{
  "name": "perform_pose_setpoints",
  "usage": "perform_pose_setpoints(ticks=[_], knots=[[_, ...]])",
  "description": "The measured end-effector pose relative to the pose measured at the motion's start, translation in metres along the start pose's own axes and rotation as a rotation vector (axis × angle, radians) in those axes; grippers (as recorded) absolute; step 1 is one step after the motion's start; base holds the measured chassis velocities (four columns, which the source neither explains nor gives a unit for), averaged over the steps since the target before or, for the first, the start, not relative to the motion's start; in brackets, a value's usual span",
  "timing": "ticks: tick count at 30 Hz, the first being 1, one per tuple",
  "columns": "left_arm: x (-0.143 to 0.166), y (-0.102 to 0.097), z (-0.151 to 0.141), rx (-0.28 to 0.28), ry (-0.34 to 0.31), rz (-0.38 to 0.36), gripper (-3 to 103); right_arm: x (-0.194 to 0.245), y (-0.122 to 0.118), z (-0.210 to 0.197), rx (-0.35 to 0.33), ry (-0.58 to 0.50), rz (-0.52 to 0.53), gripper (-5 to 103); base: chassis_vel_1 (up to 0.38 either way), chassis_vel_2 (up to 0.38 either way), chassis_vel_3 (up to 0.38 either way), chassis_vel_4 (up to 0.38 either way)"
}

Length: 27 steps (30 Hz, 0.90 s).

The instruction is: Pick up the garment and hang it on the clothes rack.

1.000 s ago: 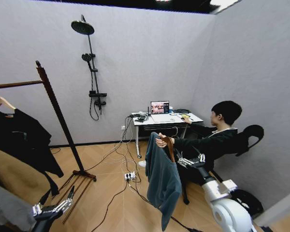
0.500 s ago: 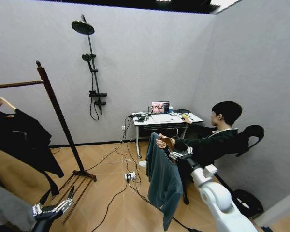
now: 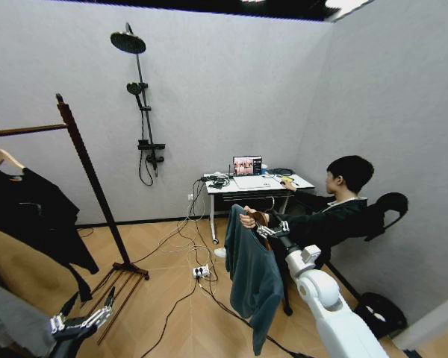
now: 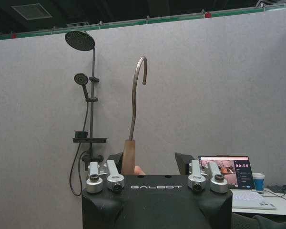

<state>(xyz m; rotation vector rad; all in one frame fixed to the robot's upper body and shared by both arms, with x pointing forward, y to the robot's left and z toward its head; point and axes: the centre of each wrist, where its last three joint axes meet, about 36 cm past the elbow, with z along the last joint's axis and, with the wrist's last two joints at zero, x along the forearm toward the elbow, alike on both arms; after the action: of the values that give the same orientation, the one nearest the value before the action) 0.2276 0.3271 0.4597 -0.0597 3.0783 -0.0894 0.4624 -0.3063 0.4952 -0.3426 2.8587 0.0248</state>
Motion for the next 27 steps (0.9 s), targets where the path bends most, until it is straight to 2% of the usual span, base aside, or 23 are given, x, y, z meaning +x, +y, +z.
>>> perform_pose_setpoints(ticks=[2, 3, 5, 8, 9, 12, 15, 27], knots=[[0.000, 0.000, 0.000, 0.000, 0.000, 0.000, 100, 0.001, 0.001, 0.000, -0.001, 0.000, 0.004, 54, 0.000, 0.000, 0.000, 0.000], [0.000, 0.000, 0.000, 0.000, 0.000, 0.000, 100, 0.001, 0.001, 0.000, -0.001, 0.000, 0.004, 54, 0.000, 0.000, 0.000, 0.000], [0.000, 0.000, 0.000, 0.000, 0.000, 0.000, 100, 0.003, 0.002, -0.001, -0.002, 0.002, 0.010, 44, 0.000, 0.000, 0.000, 0.000], [0.000, 0.000, 0.000, 0.000, 0.000, 0.000, 100, 0.004, 0.001, -0.002, -0.003, 0.001, 0.015, 38, 0.000, 0.000, 0.000, 0.000], [0.000, 0.000, 0.000, 0.000, 0.000, 0.000, 100, 0.004, 0.001, -0.002, -0.005, 0.000, 0.021, 27, 0.000, 0.000, 0.000, 0.000], [0.000, 0.000, 0.000, 0.000, 0.000, 0.000, 100, 0.005, 0.000, -0.003, -0.008, -0.002, 0.024, 22, 0.000, 0.000, 0.000, 0.000], [0.000, 0.000, 0.000, 0.000, 0.000, 0.000, 100, 0.007, -0.002, -0.005, -0.008, -0.004, 0.030, 10, 0.000, 0.000, 0.000, 0.000], [0.000, 0.000, 0.000, 0.000, 0.000, 0.000, 100, 0.026, -0.006, -0.025, 0.006, -0.039, 0.079, 9, 0.000, 0.000, 0.000, 0.000]])
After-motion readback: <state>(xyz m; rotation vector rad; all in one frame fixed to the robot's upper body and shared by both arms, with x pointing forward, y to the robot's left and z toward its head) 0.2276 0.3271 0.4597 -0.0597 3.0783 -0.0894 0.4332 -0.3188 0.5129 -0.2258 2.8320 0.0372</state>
